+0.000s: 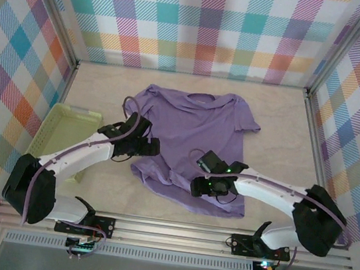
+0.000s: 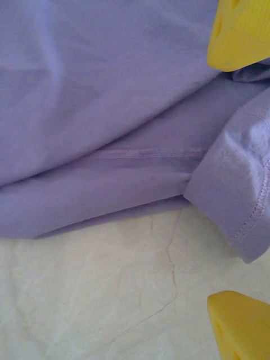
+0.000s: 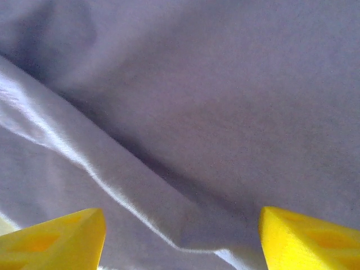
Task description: Fold the inside-out t-shirt
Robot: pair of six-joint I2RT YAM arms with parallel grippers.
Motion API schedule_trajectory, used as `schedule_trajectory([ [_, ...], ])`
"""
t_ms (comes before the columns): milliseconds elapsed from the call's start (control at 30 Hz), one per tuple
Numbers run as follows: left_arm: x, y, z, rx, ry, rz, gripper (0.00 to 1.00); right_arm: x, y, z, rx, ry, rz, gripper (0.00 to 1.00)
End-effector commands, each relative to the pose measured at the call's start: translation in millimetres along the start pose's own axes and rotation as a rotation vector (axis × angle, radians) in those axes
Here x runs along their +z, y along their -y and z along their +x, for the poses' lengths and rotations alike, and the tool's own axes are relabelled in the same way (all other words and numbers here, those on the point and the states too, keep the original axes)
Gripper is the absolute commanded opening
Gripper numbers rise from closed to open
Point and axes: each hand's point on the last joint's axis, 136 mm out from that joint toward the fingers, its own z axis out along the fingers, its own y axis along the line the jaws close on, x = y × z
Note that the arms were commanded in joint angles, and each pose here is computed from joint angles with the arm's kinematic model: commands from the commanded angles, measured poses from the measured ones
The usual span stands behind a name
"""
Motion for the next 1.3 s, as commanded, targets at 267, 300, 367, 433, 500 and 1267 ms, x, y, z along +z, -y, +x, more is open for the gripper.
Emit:
schedule_trajectory([
  [267,-7.2,13.4,16.0,0.042,0.029,0.046,1.0,8.2,-3.6,2.8,-0.041,-0.005,0.059,0.26],
  [300,-7.7,15.1,17.4,0.059,0.028,0.034,1.0,4.6,-1.2,2.2,-0.04,0.004,0.07,0.2],
  [367,-8.0,21.6,19.5,0.103,0.032,0.016,1.0,-4.4,2.6,0.0,-0.039,0.029,0.082,0.13],
  [433,-7.2,30.9,21.8,0.15,0.036,0.011,1.0,-15.6,4.9,-3.2,-0.04,0.065,0.085,0.09],
  [500,-6.3,41.4,22.7,0.194,0.05,0.018,1.0,-27.8,7.4,-6.9,-0.04,0.109,0.083,0.07],
  [1267,20.1,162.3,44.9,0.586,0.155,0.097,1.0,-128.5,-3.3,-41.4,-0.025,0.449,-0.087,0.0],
])
